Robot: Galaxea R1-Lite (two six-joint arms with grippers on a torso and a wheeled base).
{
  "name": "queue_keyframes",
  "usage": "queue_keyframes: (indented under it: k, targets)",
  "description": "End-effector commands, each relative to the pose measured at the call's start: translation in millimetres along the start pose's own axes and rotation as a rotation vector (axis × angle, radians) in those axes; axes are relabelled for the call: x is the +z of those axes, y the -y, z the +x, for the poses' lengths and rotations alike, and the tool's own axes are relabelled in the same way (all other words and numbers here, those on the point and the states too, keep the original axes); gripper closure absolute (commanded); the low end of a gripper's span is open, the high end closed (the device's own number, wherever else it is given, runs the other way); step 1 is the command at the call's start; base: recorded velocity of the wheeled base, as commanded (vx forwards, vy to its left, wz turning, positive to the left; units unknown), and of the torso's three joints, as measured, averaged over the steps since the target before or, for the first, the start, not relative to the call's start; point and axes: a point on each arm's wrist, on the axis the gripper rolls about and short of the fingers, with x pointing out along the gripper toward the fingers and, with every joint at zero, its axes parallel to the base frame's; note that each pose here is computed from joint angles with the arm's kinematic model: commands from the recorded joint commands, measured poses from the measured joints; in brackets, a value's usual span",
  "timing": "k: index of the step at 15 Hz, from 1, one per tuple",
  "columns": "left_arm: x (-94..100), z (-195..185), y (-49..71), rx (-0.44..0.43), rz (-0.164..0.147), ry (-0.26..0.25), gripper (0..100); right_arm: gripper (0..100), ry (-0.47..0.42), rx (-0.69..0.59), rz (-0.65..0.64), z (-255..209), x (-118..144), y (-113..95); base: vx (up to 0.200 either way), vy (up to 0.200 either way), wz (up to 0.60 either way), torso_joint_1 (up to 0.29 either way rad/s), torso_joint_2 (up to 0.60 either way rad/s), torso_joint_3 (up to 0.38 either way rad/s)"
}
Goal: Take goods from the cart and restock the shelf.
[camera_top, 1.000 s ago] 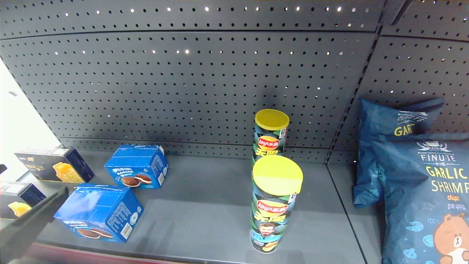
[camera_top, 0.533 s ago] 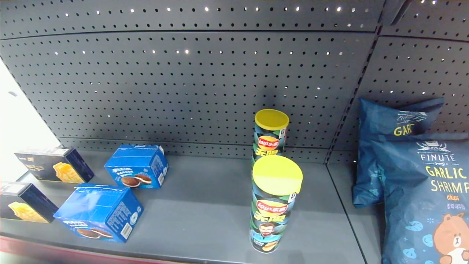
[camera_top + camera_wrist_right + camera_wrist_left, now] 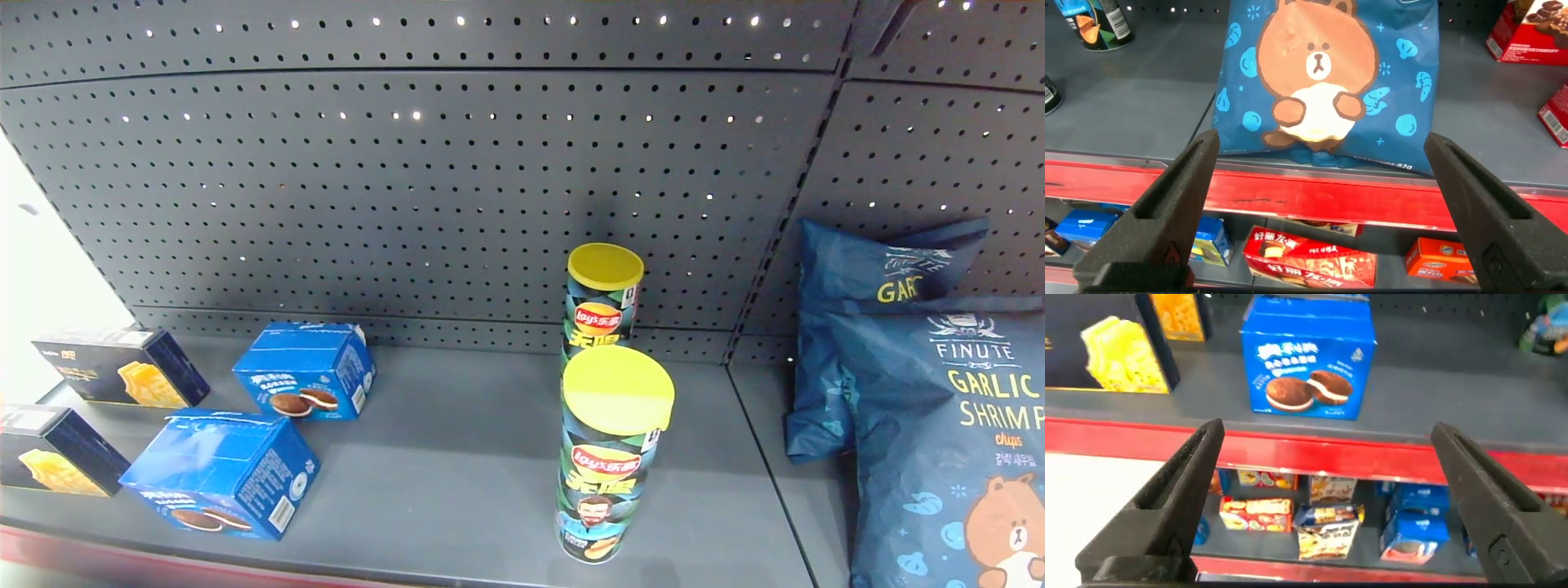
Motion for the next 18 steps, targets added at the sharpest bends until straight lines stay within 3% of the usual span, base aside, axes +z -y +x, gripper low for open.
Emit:
queue_keyframes:
  k: [1, 2, 3, 5, 8, 11, 12, 13, 14, 15, 18]
  targets:
    - [-0.2, -1.4, 0.1, -0.005, -0.042, 0.017, 0, 0, -0.001, 0.001, 0.000, 0.1, 0.0, 0.0, 0.000, 0.000, 0.00, 0.000, 0.00, 0.000]
    - [0.1, -1.4, 0.3, -0.010, -0.097, 0.020, 0, 0, -0.001, 0.001, 0.000, 0.1, 0.0, 0.0, 0.000, 0.000, 0.00, 0.000, 0.00, 0.000]
    - [0.1, -1.4, 0.2, -0.007, -0.119, 0.020, 0, 0, -0.001, 0.001, 0.000, 0.1, 0.0, 0.0, 0.000, 0.000, 0.00, 0.000, 0.00, 0.000]
    - [0.2, -1.6, 0.3, -0.006, -0.106, 0.025, 0, 0, -0.001, 0.001, 0.000, 0.1, 0.0, 0.0, 0.000, 0.000, 0.00, 0.000, 0.00, 0.000]
    - [-0.6, -1.7, -0.4, 0.021, 0.042, 0.012, 0, 0, -0.001, 0.001, 0.000, 0.1, 0.0, 0.0, 0.000, 0.000, 0.00, 0.000, 0.00, 0.000]
    - [-0.6, -3.4, -3.5, 0.159, 0.117, -0.009, 0, 0, -0.001, 0.001, 0.000, 0.1, 0.0, 0.0, 0.000, 0.000, 0.00, 0.000, 0.00, 0.000]
    - [-1.3, -6.4, -3.8, 0.138, 0.134, 0.018, 0, 0, -0.001, 0.001, 0.000, 0.1, 0.0, 0.0, 0.000, 0.000, 0.00, 0.000, 0.00, 0.000]
    - [-2.0, -8.4, -3.3, 0.104, 0.132, 0.039, 0, 0, -0.001, 0.001, 0.000, 0.1, 0.0, 0.0, 0.000, 0.000, 0.00, 0.000, 0.00, 0.000]
    - [-8.2, -6.5, -2.0, 0.020, 0.120, 0.014, 0, 0, -0.001, 0.001, 0.000, 0.1, 0.0, 0.0, 0.000, 0.000, 0.00, 0.000, 0.00, 0.000]
    - [-8.5, -6.4, -1.3, -0.011, 0.123, 0.013, 0, 0, -0.001, 0.001, 0.000, 0.1, 0.0, 0.0, 0.000, 0.000, 0.00, 0.000, 0.00, 0.000]
    - [-8.7, -6.4, -1.4, -0.008, 0.123, 0.011, 0, 0, -0.001, 0.001, 0.000, 0.1, 0.0, 0.0, 0.000, 0.000, 0.00, 0.000, 0.00, 0.000]
